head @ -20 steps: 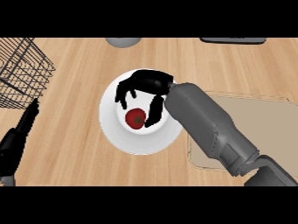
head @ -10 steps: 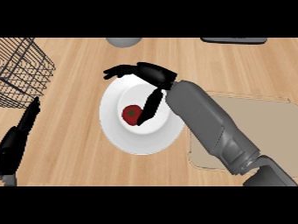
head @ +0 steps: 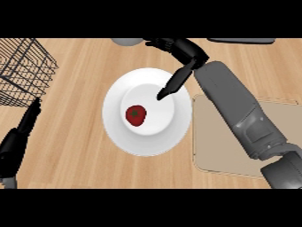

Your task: Pick the tomato from the tray and place it in the plate

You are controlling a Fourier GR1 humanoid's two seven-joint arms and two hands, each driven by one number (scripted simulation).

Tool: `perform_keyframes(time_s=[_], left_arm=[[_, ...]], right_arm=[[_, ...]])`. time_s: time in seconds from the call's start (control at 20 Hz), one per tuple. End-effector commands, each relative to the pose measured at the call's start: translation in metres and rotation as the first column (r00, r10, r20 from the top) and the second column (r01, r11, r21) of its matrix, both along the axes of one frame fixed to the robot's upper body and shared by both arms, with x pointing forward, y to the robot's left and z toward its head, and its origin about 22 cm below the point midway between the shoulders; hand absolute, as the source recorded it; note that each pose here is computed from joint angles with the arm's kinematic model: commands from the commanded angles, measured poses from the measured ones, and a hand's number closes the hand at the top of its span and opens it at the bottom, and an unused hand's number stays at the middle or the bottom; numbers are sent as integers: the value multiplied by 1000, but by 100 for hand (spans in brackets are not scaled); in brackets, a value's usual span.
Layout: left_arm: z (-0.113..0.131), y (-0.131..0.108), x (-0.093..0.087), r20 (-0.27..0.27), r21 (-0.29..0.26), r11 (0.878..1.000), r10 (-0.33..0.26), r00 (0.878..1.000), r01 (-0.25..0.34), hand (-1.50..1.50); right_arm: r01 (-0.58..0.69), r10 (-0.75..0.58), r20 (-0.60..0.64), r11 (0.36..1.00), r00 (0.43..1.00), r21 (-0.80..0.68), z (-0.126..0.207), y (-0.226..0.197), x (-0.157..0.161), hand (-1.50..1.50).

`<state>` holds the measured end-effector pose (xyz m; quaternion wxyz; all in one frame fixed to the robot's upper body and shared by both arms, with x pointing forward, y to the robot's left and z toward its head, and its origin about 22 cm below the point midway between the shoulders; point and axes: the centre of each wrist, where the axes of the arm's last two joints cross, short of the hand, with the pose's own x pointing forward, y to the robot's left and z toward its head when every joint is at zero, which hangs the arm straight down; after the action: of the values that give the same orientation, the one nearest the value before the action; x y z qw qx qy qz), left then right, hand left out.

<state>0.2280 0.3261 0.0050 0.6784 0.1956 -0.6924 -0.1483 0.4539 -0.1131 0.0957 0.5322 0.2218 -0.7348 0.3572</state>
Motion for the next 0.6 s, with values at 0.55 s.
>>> perform_keyframes(time_s=[0.55], left_arm=[[6,-20,17,30,-2,997,-72,997,72,0]], right_arm=[[36,-44,69,993,997,114,33,-103,18,-150]])
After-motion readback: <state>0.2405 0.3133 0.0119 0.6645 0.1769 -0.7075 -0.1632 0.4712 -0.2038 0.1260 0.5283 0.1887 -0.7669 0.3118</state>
